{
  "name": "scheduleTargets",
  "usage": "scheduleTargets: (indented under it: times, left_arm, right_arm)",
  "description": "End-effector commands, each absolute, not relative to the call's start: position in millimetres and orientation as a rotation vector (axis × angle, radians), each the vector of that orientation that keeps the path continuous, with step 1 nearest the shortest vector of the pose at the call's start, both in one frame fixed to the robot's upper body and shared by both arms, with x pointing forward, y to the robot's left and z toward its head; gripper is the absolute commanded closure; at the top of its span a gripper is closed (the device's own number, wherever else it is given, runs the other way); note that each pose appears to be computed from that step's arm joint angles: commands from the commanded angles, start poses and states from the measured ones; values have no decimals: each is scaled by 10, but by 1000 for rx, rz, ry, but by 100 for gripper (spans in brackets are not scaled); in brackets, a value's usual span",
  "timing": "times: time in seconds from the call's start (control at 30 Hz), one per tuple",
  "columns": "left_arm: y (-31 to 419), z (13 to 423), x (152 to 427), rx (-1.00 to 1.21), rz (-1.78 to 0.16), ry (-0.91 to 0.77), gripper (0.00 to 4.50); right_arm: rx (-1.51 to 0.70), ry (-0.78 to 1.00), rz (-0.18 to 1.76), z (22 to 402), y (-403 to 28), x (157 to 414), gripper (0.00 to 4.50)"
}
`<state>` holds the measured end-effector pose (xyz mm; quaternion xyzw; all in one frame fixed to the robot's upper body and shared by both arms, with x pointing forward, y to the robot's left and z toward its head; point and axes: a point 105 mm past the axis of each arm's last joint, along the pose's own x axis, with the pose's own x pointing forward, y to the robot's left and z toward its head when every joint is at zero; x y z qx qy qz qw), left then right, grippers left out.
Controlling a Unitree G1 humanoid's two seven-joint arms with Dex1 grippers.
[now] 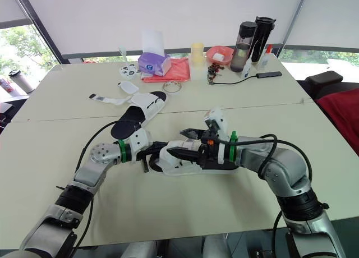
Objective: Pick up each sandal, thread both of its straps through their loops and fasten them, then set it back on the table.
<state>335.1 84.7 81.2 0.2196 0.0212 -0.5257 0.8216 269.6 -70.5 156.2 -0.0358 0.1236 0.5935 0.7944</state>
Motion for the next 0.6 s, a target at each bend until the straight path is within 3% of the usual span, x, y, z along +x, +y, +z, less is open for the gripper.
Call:
scheduleTargets:
  times: [0.03,0.27,0.4,0.47,0.6]
  left_arm:
    - [883,525,3267,464,-1141,171,450]
    - [912,511,3244,464,-1138,178,450]
    - [924,496,3228,466,-1148,191,450]
    - [921,492,3221,463,-1151,194,450]
    - [906,489,3204,456,-1159,197,450]
  right_arm:
    - [-301,201,1382,1529,-683,2499,6]
    - [-607,65,1327,1324,-888,2520,6]
    - [-1147,-483,1195,1361,-961,2415,6]
    - [-1265,-604,1188,1281,-970,2364,6]
    - [-1320,-665,1211,1086,-1008,2318,6]
